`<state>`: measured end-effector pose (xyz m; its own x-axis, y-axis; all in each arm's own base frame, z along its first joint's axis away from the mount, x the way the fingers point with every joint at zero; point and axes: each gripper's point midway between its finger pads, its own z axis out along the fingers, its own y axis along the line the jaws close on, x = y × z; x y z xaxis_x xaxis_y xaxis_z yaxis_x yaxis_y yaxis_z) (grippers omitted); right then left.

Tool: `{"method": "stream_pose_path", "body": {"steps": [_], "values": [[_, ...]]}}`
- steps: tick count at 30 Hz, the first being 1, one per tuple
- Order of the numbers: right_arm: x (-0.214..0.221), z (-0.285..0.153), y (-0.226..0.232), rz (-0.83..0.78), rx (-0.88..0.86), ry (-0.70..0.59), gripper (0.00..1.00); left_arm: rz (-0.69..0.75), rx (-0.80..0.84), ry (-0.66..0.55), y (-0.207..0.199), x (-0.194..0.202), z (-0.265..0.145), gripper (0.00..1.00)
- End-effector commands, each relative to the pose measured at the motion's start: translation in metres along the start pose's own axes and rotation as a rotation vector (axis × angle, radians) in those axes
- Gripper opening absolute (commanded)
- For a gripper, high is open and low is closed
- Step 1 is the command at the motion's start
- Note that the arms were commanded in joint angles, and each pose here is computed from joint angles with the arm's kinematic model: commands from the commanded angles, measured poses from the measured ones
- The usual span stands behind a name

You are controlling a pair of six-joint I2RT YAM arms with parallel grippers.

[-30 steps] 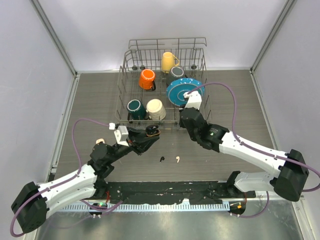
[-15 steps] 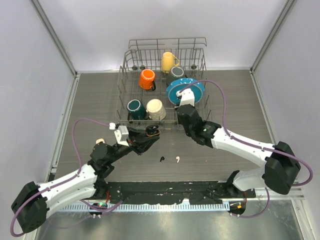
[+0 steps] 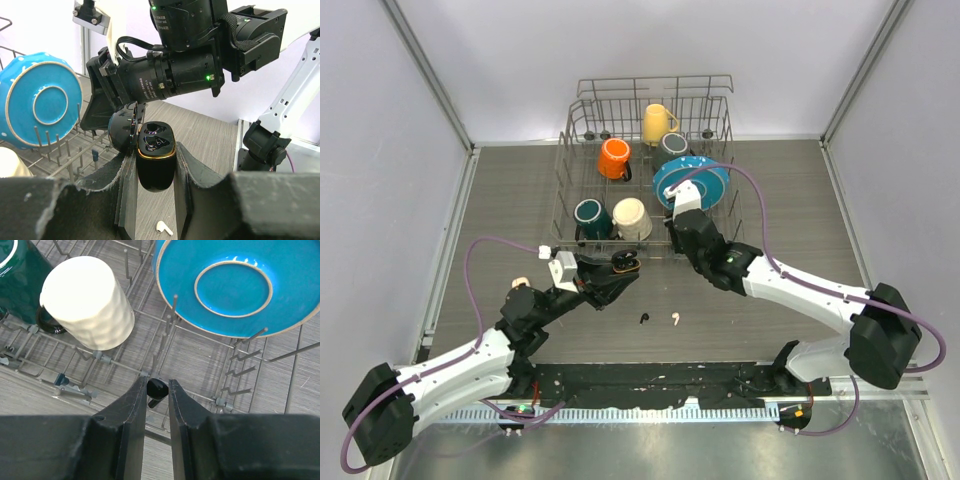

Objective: Insert the wireless bluetooth earbuds into the charging case
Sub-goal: Pick up the earbud from the center of the board.

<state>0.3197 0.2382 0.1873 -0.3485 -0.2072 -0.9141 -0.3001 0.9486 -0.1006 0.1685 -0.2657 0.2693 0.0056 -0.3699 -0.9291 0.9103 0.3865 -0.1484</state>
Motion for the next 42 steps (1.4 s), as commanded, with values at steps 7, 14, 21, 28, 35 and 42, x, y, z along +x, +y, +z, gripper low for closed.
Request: {"method": "stream_pose_path", "body": {"steps": [7, 14, 21, 28, 35, 42], "values": [[-0.017, -0.016, 0.007, 0.013, -0.082, -0.023, 0.01, 0.020, -0.003, -0.042, 0.001, -0.013, 0.004, 0.00], [-0.021, -0.025, 0.009, 0.044, -0.115, -0.029, 0.01, 0.015, -0.004, -0.046, 0.001, -0.013, 0.004, 0.00], [-0.019, -0.028, 0.011, 0.052, -0.132, -0.012, 0.01, 0.016, -0.004, -0.047, 0.001, -0.014, 0.005, 0.00], [-0.015, -0.031, 0.012, 0.063, -0.143, 0.001, 0.01, 0.013, -0.003, -0.042, 0.001, -0.012, 0.005, 0.00], [-0.021, -0.037, 0.013, 0.078, -0.165, -0.007, 0.01, 0.009, -0.001, -0.039, 0.001, -0.010, 0.005, 0.00], [-0.023, -0.039, 0.012, 0.084, -0.166, -0.014, 0.01, 0.009, -0.003, -0.044, 0.001, -0.012, 0.005, 0.00]]}}
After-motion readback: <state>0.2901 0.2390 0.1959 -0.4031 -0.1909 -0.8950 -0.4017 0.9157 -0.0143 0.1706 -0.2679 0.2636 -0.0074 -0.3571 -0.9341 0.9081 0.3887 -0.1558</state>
